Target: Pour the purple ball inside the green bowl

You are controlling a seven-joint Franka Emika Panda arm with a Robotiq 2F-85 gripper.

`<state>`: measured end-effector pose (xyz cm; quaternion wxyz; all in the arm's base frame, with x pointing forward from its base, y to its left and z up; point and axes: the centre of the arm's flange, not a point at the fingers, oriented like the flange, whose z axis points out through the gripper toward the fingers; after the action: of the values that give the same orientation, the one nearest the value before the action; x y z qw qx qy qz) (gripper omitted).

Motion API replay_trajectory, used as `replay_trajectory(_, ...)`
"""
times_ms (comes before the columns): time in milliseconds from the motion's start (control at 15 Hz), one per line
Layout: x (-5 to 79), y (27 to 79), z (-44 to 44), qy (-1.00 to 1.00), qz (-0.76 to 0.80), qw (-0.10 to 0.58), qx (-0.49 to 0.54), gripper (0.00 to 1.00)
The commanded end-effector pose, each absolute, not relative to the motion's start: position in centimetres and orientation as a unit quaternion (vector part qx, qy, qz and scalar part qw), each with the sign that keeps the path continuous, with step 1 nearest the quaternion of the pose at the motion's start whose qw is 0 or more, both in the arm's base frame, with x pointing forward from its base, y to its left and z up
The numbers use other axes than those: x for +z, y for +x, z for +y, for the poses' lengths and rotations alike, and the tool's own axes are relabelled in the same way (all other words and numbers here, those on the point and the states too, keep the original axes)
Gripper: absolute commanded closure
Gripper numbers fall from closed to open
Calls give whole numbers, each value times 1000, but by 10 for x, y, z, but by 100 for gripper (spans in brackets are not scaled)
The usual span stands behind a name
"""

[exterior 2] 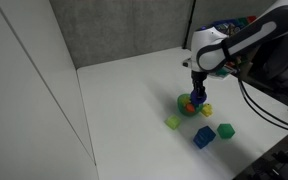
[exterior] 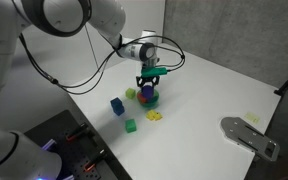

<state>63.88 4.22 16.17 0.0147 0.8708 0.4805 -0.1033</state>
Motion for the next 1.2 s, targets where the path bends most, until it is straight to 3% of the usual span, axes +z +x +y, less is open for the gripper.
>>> replay_trajectory(0,155,655,48,866,488,-3,-108,53)
replay_trajectory(333,142,660,52,868,484,-3,-111,51)
replay_trajectory(400,141,661,52,870,481,-2,-112,8)
replay_trajectory(533,142,663,51,871,478,-2,-114,6)
replay_trajectory(600,143,664,50,872,476,0,-114,0)
replay_trajectory(1133,163,664,50,880,463,5,-101,0)
